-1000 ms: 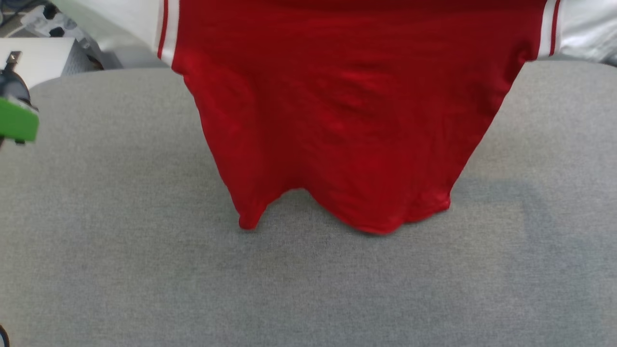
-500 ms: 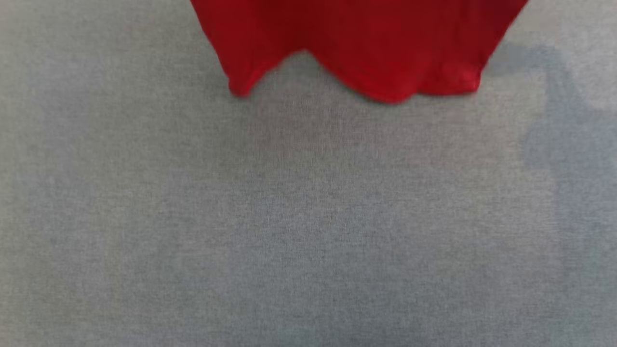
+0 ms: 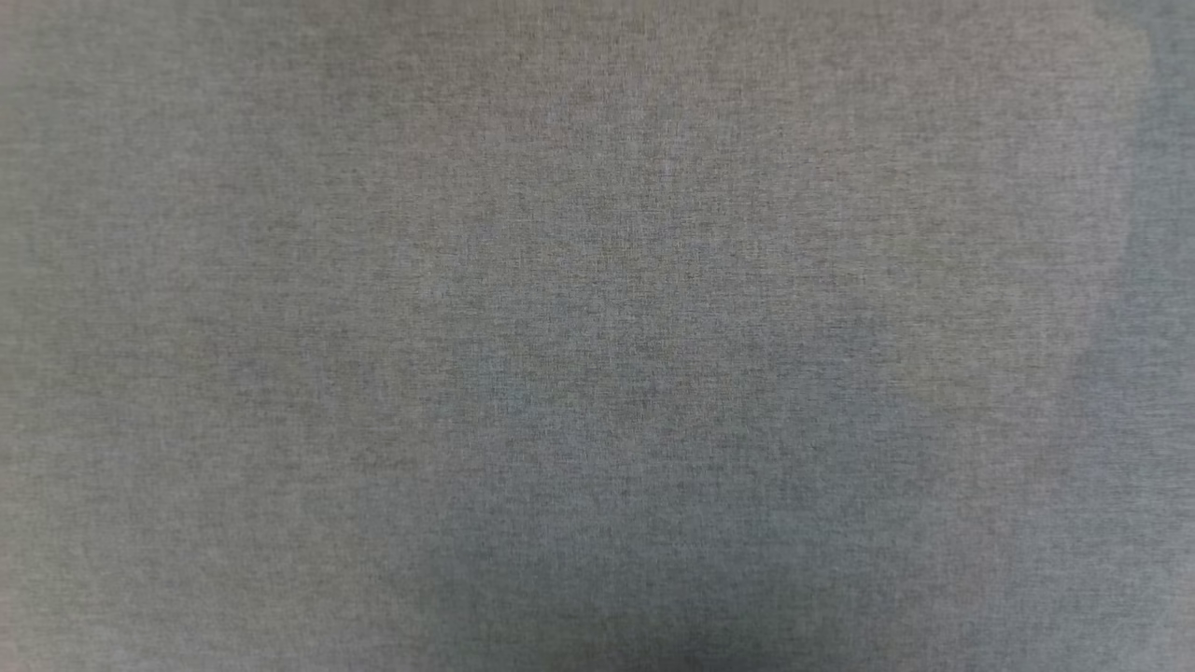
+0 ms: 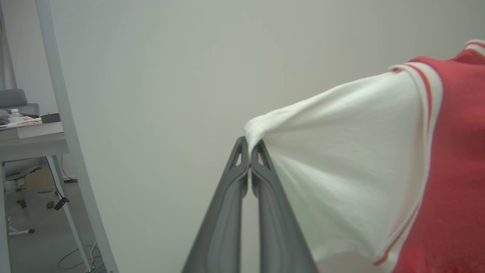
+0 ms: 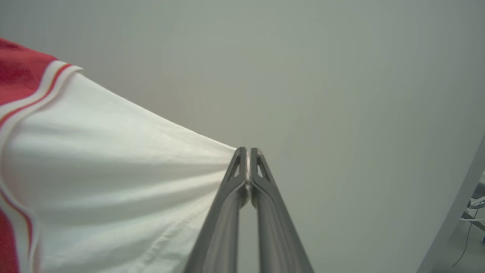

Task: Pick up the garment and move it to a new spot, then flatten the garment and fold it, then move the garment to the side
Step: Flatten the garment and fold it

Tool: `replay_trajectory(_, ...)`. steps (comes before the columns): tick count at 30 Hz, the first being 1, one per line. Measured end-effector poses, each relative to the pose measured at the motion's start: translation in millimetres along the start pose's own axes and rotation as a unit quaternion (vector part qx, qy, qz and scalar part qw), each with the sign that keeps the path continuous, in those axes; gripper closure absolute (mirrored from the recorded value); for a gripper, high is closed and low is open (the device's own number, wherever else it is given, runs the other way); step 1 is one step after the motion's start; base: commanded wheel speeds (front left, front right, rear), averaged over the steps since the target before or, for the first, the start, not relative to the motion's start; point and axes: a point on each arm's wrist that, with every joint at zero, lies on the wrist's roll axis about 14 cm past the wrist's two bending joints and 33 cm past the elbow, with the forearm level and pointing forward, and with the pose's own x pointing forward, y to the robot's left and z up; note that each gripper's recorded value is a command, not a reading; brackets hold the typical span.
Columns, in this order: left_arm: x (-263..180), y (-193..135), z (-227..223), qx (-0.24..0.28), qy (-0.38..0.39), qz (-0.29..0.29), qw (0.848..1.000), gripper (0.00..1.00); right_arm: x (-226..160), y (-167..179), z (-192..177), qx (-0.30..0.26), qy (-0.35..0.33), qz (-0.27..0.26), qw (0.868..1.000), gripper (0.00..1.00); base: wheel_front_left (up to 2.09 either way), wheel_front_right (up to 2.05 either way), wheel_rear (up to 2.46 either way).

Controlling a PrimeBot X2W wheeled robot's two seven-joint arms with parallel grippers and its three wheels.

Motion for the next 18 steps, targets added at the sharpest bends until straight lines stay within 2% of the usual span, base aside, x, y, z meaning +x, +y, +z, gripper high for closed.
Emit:
replay_trajectory(9, -24.8, -15.3, -81.9, -0.038, 0.061, -0.001, 0.997, 1.0, -6.7, 19.2, -52.1, 0.011, 0.024, 0.013, 1.0, 1.0, 0.0, 0.0, 0.0)
replay_trajectory(18, -106.8, -43.0, -136.6, -0.085, 0.16, -0.017, 0.983, 1.0, -65.1, 38.4, -103.6, 0.03, 0.097, 0.042, 0.994, 1.0, 0.0, 0.0, 0.0)
